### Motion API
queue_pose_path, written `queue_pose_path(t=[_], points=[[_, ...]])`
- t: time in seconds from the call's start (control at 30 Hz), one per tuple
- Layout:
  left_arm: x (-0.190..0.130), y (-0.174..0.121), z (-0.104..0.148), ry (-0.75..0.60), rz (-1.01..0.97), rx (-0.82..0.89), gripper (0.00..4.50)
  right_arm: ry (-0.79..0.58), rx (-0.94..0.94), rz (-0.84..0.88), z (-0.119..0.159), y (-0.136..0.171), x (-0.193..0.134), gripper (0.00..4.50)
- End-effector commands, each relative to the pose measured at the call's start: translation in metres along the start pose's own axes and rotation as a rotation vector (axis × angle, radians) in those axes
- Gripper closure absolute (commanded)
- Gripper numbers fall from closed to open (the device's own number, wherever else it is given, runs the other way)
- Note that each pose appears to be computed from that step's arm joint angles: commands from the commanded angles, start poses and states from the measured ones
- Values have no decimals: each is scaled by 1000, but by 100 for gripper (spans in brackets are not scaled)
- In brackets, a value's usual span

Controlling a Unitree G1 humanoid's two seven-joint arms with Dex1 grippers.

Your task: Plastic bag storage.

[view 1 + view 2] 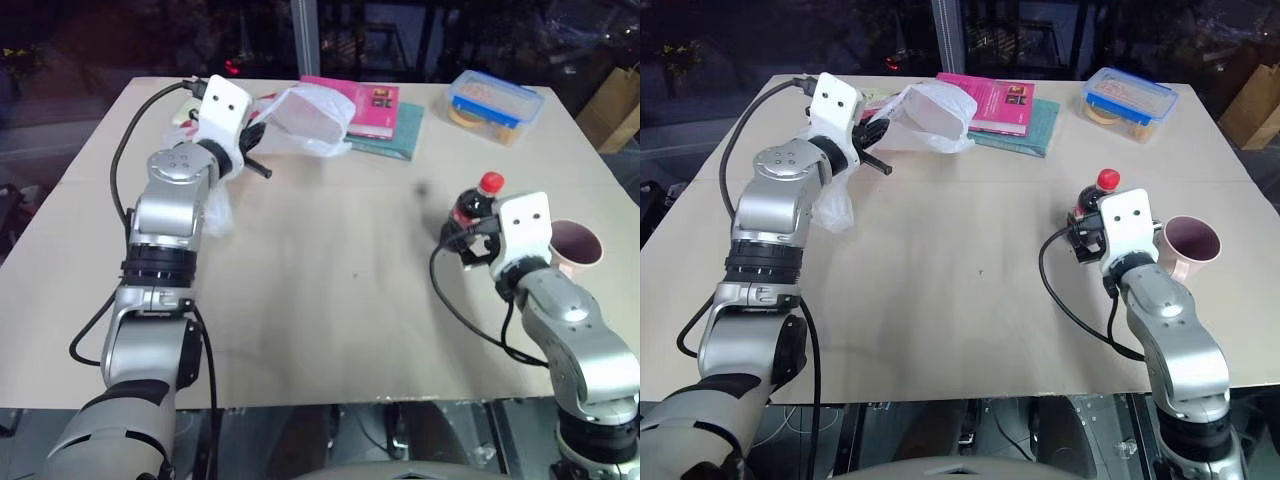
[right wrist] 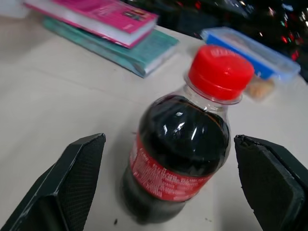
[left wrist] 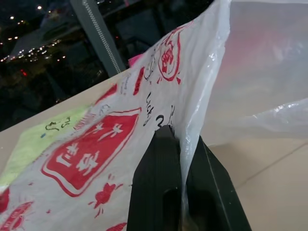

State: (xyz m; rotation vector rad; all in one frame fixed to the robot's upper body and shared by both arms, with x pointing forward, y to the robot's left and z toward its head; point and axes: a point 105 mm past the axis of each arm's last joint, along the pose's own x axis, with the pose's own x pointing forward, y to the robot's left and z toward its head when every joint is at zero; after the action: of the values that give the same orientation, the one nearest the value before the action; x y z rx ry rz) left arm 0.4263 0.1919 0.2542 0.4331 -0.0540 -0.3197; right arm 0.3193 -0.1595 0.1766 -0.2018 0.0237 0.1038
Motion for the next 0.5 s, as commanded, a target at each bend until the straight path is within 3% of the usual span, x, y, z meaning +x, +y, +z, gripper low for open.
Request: queue_pose_path(t=[0.03, 0.3, 0.5], points=[[-7, -4, 17, -46, -25, 8, 439, -72, 19, -38, 15, -11, 4, 0], [-18, -35, 20, -38, -104, -65, 439, -99, 50, -33, 28, -12, 16, 0], [-20, -30, 23, -33, -93, -66, 439, -113, 67, -34, 34, -10, 24, 0]])
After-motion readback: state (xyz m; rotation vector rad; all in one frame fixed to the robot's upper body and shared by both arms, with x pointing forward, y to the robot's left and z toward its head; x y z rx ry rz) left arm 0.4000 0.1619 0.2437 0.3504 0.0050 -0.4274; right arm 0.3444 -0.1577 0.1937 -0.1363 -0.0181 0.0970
